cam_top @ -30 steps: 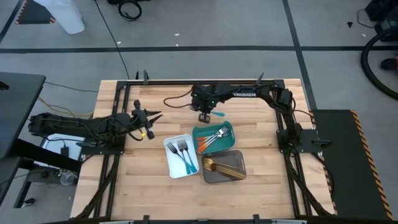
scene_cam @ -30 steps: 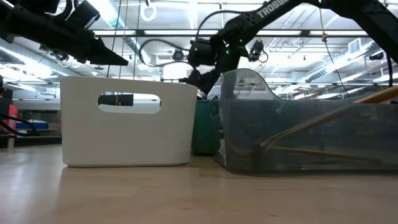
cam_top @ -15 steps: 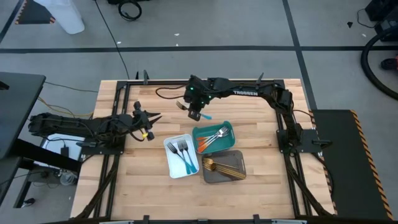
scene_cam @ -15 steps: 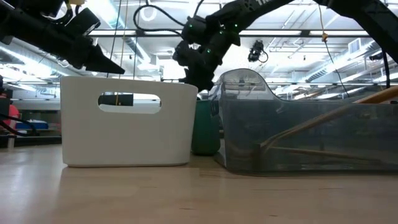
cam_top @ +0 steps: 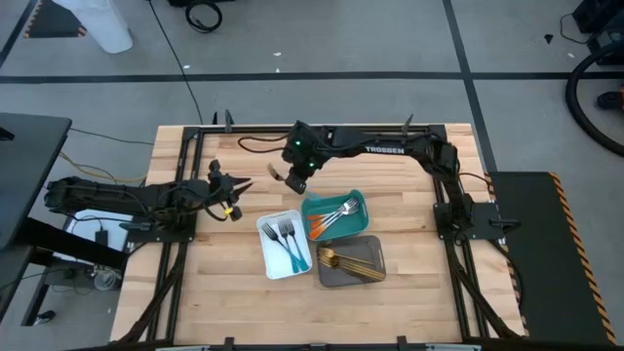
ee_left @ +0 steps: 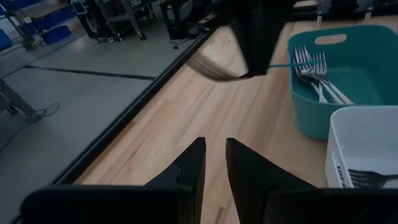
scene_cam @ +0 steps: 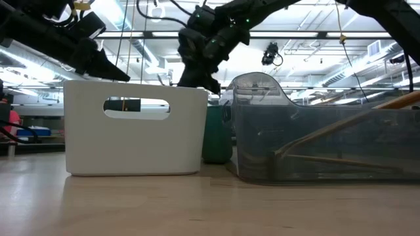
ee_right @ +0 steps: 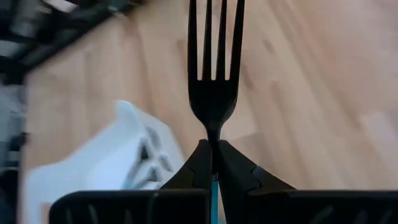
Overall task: Sort silverware by color (type)
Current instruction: Put the blue fork into the white bin
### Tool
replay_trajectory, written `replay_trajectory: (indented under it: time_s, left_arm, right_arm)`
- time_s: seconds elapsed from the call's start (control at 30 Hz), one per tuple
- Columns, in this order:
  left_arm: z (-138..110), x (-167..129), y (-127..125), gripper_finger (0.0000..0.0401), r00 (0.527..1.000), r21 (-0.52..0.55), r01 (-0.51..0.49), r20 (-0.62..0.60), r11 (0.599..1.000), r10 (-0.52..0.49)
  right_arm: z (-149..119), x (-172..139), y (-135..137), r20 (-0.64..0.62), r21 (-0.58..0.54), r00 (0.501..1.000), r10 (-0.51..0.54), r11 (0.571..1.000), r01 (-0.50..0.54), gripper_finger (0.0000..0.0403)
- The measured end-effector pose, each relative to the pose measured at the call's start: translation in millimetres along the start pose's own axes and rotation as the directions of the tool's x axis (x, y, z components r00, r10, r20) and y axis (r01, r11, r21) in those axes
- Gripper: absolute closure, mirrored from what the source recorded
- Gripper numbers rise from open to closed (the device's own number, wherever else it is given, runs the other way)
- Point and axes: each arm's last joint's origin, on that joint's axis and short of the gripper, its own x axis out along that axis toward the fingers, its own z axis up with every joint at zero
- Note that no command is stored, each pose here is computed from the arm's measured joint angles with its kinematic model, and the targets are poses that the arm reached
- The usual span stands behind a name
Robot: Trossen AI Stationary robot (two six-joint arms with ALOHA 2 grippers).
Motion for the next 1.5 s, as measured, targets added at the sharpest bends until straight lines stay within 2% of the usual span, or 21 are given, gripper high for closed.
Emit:
replay_trajectory:
  time_s: [0.1, 0.3, 0.63, 0.93, 1.03, 1.17, 1.33, 1.5]
  left_arm:
    - [-1, 0, 0, 0.0330, 1.000, -0.017, 0.000, -0.009, 1.000, 0.000]
    - [-1, 0, 0, 0.0330, 1.000, -0.025, 0.000, -0.009, 1.000, 0.000]
    - [0, 0, 0, 0.0330, 1.000, -0.048, 0.000, -0.002, 0.999, 0.000]
    - [-2, 0, 0, 0.0330, 1.000, -0.040, -0.001, -0.015, 0.999, 0.000]
    - [-3, 0, 0, 0.0330, 1.000, -0.035, -0.001, -0.023, 0.999, 0.000]
    - [-4, 0, 0, 0.0330, 0.999, -0.042, 0.002, -0.036, 0.999, -0.003]
    - [-5, 0, -1, 0.0330, 0.998, -0.068, 0.040, -0.046, 0.997, -0.043]
    - [-5, 0, -1, 0.0330, 0.998, -0.052, 0.036, -0.046, 0.998, -0.039]
  right_arm:
    - [1, 3, 10, 0.019, 0.014, 0.998, 0.054, 0.998, -0.054, 0.0387]
    - [-2, 8, 26, 0.016, 0.097, 0.998, 0.069, 0.993, -0.070, 0.0387]
    - [-3, 16, 52, 0.074, 0.055, 0.990, 0.118, 0.991, -0.122, 0.0387]
    - [-9, 23, 69, 0.103, 0.044, 0.993, 0.063, 0.997, -0.068, 0.0387]
    - [-10, 24, 76, 0.111, 0.026, 0.991, 0.073, 0.997, -0.076, 0.0387]
    - [-13, 26, 83, 0.124, -0.019, 0.992, 0.037, 0.999, -0.034, 0.0387]
    - [-13, 27, 84, 0.130, -0.045, 0.991, 0.025, 0.999, -0.019, 0.0387]
    - [-13, 27, 84, 0.129, -0.034, 0.991, 0.028, 0.999, -0.024, 0.0387]
